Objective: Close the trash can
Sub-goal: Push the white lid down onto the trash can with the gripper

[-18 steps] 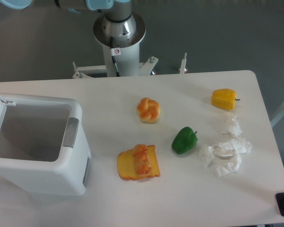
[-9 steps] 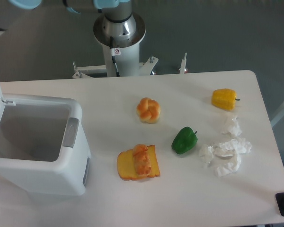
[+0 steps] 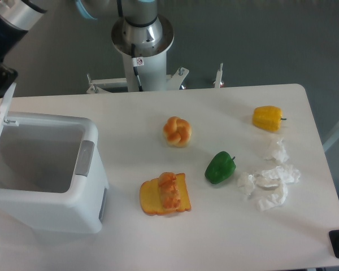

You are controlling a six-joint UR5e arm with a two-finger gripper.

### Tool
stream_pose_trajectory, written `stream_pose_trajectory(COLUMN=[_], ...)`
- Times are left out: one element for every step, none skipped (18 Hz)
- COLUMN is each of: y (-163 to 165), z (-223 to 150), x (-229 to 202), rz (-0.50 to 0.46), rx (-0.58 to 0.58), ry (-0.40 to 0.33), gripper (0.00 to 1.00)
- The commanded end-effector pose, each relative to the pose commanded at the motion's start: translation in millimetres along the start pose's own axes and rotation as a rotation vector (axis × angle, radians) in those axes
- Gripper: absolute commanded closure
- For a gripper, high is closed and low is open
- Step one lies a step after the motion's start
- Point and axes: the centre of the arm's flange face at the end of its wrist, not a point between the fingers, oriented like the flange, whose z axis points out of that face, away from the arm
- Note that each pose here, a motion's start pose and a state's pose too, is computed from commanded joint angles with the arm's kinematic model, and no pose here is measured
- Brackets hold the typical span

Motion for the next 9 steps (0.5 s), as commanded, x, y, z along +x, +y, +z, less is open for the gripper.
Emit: stream_pose_trajectory(y=[-0.4, 0.7, 0.7, 1.5, 2.3, 1.7, 2.1, 2.6, 3.9], z=[0.2, 0.6, -0.2, -0.2, 0.2, -0.4, 1.0, 1.6, 2.9], x=[-0.7, -2.4, -2.8, -4.5, -5.5, -5.3, -6.9, -8.3, -11.8], rz=[0.001, 0.000, 0.004, 0.003, 0.004, 0.006, 0.005, 0.012, 0.024], rx=[0.000, -0.007, -0.013, -0.021, -0.024, -0.023, -0.026, -0.030, -0.041], ry=[-0.003, -0.017, -0.040, -0.055, -0.062, -0.064, -0.065, -0.071, -0.090], gripper=[0.00, 0.00, 0.00, 0.00, 0.00, 0.00, 0.00, 0.00, 0.00])
